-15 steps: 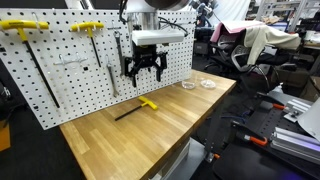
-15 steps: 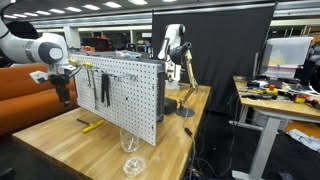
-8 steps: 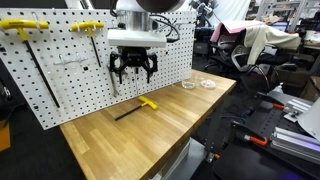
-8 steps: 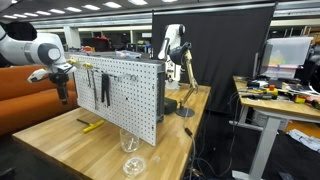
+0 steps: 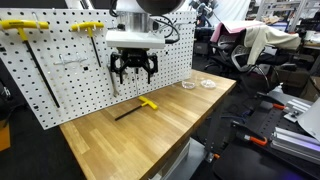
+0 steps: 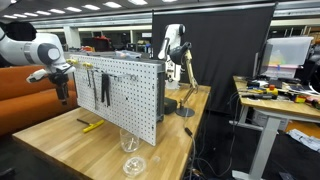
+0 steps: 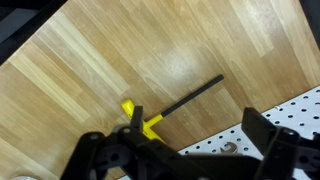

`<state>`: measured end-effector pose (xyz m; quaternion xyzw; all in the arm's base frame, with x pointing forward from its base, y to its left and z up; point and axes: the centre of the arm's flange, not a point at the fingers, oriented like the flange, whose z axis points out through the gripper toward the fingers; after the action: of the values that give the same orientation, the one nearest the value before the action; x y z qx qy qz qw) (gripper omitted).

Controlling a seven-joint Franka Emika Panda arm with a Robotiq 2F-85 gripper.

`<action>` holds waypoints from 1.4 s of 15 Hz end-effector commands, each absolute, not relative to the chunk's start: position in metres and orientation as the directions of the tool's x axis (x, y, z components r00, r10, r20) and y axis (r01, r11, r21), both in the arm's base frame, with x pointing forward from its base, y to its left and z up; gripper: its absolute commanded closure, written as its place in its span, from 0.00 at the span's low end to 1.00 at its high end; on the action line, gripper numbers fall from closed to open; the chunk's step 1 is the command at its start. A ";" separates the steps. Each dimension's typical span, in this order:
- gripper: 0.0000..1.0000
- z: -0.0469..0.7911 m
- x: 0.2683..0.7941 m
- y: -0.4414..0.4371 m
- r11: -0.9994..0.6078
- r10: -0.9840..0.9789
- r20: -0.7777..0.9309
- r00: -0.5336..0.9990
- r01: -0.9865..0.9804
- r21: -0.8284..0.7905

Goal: Put the object

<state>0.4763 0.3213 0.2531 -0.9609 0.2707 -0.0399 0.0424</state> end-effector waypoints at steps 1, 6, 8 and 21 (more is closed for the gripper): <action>0.00 0.252 0.479 0.319 -0.833 -0.552 0.066 0.831 -0.545 -0.095; 0.00 0.221 0.491 0.318 -0.641 -0.767 0.020 0.641 -0.765 -0.064; 0.00 0.205 0.490 0.320 -0.576 -0.817 0.018 0.576 -0.816 -0.038; 0.00 0.187 0.490 0.317 -0.579 -0.815 -0.016 0.579 -0.815 -0.037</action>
<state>0.4830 0.3185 0.1875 -0.8858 0.4638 -0.0048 0.0102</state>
